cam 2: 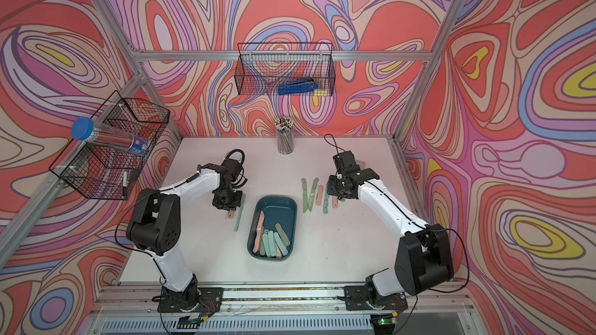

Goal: Take the fruit knife out of the storage box
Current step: Place the fruit knife at the center of the board.

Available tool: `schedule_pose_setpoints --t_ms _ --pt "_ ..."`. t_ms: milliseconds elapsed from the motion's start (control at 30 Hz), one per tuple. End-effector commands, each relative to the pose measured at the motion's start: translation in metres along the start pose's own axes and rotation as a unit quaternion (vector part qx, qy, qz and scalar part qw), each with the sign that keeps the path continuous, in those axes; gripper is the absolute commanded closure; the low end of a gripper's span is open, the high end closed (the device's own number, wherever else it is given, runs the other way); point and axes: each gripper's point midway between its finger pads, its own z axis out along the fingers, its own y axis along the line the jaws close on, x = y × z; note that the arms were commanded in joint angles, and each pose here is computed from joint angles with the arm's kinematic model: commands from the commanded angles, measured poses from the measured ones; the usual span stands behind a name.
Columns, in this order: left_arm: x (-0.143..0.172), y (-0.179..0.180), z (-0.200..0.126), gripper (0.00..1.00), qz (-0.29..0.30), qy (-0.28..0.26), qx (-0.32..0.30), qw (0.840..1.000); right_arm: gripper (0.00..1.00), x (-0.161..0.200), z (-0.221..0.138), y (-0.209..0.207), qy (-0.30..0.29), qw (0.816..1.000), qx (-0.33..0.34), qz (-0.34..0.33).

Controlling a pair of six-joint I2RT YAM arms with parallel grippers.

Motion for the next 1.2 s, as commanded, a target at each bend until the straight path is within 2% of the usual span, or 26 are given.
schedule_pose_setpoints --t_ms 0,167,200,367,833,1167 --pt "-0.003 -0.003 0.002 0.69 -0.001 0.009 0.014 1.0 0.54 -0.003 0.004 0.006 -0.001 1.0 -0.008 -0.001" --pt "-0.003 0.005 0.0 0.46 -0.005 0.005 -0.01 1.0 0.54 -0.002 0.002 0.006 -0.002 1.0 -0.009 0.0" --pt "-0.004 0.007 -0.001 0.44 -0.007 0.001 -0.014 1.0 0.54 -0.001 0.002 0.006 -0.002 1.0 -0.008 0.0" --pt "-0.005 0.008 -0.005 0.44 -0.007 -0.006 -0.014 1.0 0.54 -0.001 0.003 0.006 -0.001 1.0 -0.008 0.0" --pt "-0.001 0.004 0.009 0.45 -0.014 0.018 -0.024 0.999 0.54 -0.002 0.003 0.008 -0.003 1.0 -0.014 0.004" --pt "-0.006 -0.006 -0.001 0.45 -0.009 -0.001 -0.008 1.0 0.54 0.001 0.003 0.007 0.001 1.0 -0.01 0.005"
